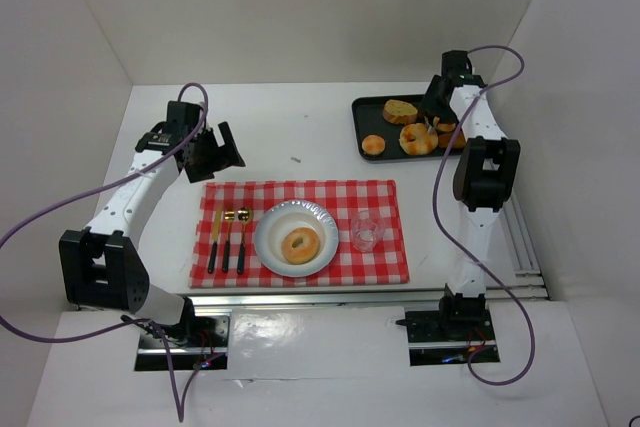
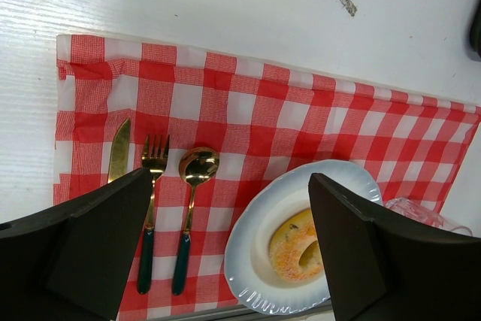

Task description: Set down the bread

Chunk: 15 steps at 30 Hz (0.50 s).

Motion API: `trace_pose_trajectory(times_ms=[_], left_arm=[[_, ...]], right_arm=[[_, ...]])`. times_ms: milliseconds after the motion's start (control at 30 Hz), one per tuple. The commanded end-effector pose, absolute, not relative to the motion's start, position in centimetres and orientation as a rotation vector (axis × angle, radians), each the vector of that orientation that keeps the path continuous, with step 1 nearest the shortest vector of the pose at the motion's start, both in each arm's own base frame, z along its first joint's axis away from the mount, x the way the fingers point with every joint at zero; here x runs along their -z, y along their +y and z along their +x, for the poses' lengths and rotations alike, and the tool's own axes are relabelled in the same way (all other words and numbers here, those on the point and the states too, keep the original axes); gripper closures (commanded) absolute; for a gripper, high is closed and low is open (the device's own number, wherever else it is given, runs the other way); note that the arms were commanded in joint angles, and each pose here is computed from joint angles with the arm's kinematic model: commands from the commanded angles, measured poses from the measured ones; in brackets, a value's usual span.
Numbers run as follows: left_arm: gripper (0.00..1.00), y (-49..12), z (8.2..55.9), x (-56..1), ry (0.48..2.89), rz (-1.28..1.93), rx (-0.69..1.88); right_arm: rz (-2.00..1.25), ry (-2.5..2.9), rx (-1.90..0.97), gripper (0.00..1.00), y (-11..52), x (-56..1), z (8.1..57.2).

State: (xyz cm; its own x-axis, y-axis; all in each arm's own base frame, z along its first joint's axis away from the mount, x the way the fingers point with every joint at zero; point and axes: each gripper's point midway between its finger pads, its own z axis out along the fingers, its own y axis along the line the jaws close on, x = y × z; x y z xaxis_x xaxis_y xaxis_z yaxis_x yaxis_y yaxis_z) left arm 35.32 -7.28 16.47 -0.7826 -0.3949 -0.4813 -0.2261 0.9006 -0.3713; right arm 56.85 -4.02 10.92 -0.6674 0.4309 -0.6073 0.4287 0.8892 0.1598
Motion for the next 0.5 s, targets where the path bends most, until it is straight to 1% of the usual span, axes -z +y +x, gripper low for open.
trace_pose_trajectory(times_ms=[0, 67, 133, 167, 467], left_arm=[[0.02, -7.4, 36.7, -18.3, 2.428, -0.443, 0.409], [0.02, -7.4, 36.7, -18.3, 2.428, -0.443, 0.409], [0.02, -7.4, 36.7, -18.3, 2.428, -0.443, 0.409], [0.02, -7.4, 36.7, -18.3, 2.428, -0.443, 0.409], [0.02, -7.6, 36.6, -18.3, 2.430, -0.438, 0.422]], right_arm=[[0.608, 2.332, -0.008, 0.38, -4.5, -12.5, 58.1], [0.606, 2.320, -0.011, 0.45, -4.5, -13.0, 58.3], [0.606, 2.320, -0.011, 0.49, -4.5, -13.3, 58.3], [0.608, 2.329, -0.009, 0.53, -4.5, -13.1, 58.1], [0.579, 2.165, -0.055, 0.54, -3.8, -22.5, 56.8]])
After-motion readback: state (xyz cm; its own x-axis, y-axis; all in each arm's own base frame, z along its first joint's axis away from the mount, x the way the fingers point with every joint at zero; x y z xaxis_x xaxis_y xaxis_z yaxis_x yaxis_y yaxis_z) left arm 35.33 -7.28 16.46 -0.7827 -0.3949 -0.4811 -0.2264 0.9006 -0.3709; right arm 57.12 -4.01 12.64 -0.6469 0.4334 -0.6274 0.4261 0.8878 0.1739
